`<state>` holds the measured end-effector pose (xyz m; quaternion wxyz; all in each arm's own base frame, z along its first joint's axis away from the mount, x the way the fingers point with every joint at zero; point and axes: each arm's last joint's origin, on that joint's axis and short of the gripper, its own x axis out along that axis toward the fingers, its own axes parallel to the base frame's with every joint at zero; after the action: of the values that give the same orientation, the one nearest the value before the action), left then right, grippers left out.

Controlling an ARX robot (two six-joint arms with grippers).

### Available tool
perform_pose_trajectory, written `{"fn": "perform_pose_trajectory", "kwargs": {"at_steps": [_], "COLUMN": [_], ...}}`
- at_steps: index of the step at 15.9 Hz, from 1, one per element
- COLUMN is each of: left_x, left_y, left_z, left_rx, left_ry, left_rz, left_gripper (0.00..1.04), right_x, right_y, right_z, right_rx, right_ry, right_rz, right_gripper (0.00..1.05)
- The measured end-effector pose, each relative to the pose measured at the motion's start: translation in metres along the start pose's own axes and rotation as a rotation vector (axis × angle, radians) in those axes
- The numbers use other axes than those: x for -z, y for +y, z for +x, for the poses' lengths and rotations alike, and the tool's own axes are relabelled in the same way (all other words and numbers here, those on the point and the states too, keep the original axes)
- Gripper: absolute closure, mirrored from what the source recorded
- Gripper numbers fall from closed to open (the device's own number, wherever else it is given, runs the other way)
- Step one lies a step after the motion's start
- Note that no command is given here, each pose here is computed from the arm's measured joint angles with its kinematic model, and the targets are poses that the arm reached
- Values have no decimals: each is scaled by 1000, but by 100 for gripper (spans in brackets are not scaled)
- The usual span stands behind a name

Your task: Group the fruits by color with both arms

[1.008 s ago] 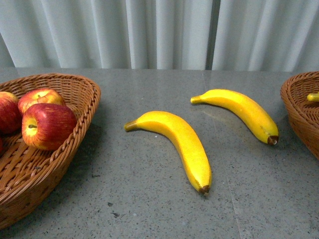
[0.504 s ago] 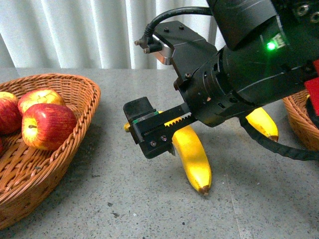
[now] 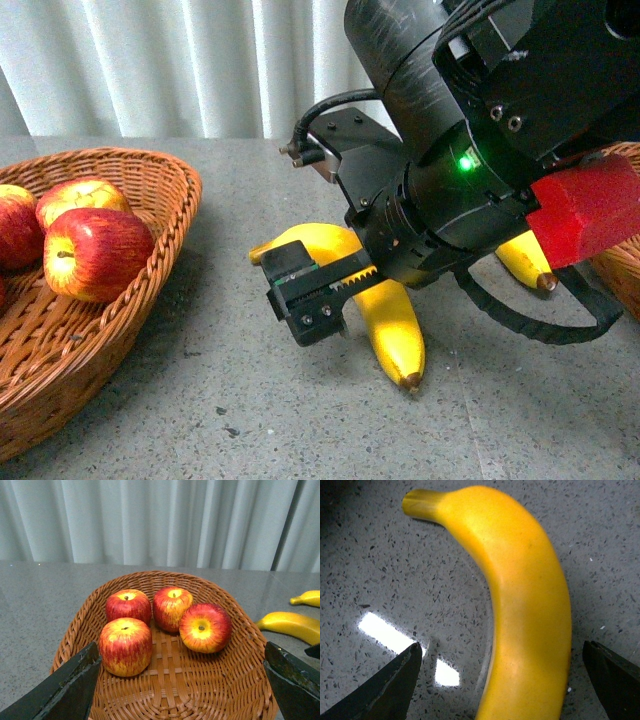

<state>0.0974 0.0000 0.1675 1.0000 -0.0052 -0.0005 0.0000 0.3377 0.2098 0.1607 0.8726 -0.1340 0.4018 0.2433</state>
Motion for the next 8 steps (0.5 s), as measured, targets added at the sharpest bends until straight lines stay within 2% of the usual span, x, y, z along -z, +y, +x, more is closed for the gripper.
{"fn": "perform_pose_trajectory", "kwargs": {"at_steps": [2, 3, 7, 8], "left_x": [0, 0, 0, 0], "left_y": [0, 0, 0, 0], "left_z": [0, 0, 0, 0], "left_rx": [0, 0, 0, 0], "left_ry": [0, 0, 0, 0], "left_rz": [0, 0, 0, 0], "left_gripper": [7, 7, 7, 7], "right_x": [5, 6, 5, 3], "right_y": [2, 2, 5, 5], "right_z": [1, 2, -1, -3], "right_rx": [-3, -3, -9, -11], "right_ry": [14, 17, 0, -9], "right_rz": [-8, -8, -19, -18], "right_gripper": [7, 10, 51, 58]}}
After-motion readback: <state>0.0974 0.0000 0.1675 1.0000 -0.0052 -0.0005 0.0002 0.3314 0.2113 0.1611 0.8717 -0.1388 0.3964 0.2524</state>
